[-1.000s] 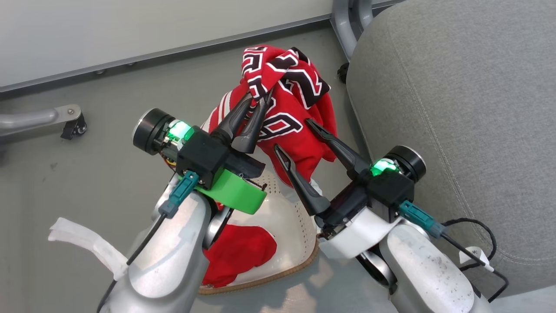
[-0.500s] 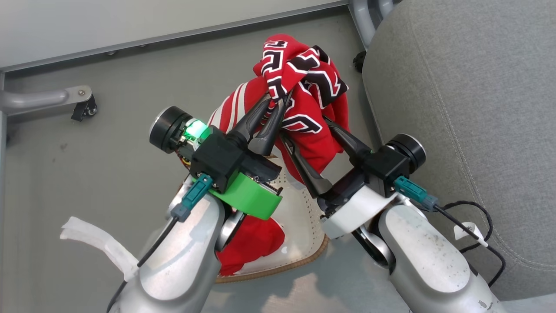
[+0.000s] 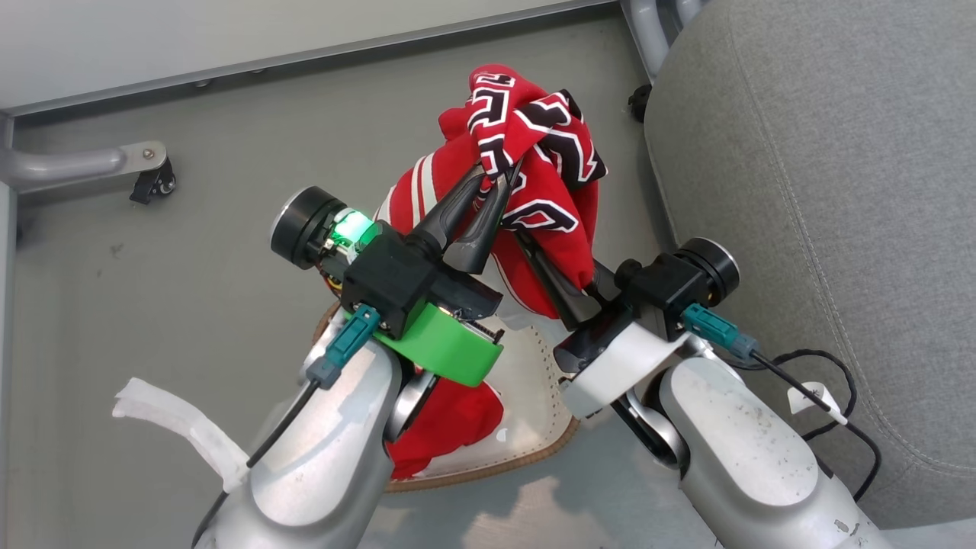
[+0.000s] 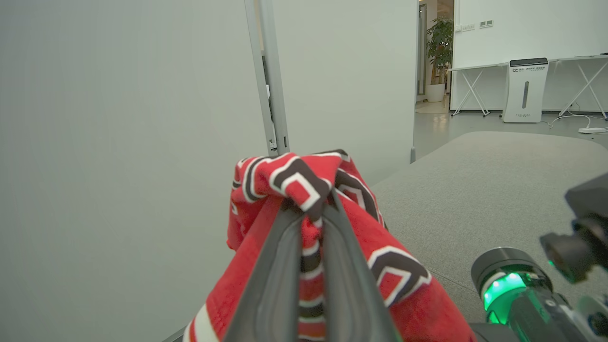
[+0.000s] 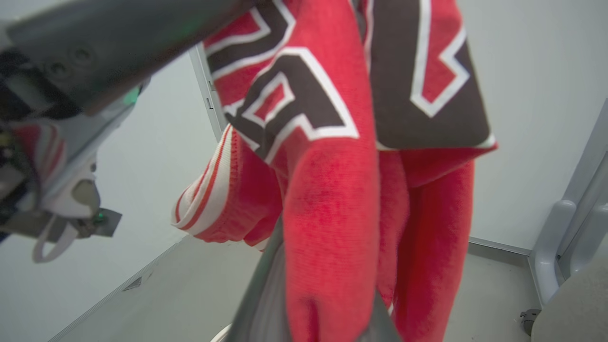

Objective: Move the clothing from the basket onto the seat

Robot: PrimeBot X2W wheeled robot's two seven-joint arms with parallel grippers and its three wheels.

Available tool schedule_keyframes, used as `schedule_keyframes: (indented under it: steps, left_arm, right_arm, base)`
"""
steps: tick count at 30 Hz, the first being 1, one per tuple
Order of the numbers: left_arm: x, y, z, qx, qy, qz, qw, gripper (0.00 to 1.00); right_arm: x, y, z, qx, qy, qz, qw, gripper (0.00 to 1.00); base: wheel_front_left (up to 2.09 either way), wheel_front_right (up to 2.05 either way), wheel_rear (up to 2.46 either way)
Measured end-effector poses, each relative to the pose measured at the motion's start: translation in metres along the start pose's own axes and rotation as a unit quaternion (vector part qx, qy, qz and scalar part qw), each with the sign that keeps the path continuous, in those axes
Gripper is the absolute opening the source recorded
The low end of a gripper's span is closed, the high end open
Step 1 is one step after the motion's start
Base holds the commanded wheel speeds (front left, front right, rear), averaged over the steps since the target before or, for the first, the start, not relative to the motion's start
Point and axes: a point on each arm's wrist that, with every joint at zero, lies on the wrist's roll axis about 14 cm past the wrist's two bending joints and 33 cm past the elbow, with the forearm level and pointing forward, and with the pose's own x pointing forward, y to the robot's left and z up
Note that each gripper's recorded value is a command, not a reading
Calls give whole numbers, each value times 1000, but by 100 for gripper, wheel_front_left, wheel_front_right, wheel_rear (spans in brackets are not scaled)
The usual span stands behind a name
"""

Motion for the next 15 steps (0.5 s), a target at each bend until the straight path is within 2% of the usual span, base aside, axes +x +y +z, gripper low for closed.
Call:
schedule_keyframes:
  steps: [9,10,11,15]
  left_arm:
    - [1,-1,-4,-4,5,0,1000,0]
    - [1,-1,-4,-4,4,1,1000,41]
    - [1,-1,-4,-3,4,2,1000,100]
    - [1,0,-4,0,5,5,1000,100]
  right_arm:
    - [-2,-1,1,5,-1,-4,1000,0]
    - [-2,-1,1,6,-1,-4,1000,0]
    - [-2,-1,1,6,-2,-4,1000,0]
    - [-3,-2,3,6,-4,-5,1000,0]
  base:
    - [0,0,0]
    - [0,0,0]
    - [0,0,0]
    - [0,0,0]
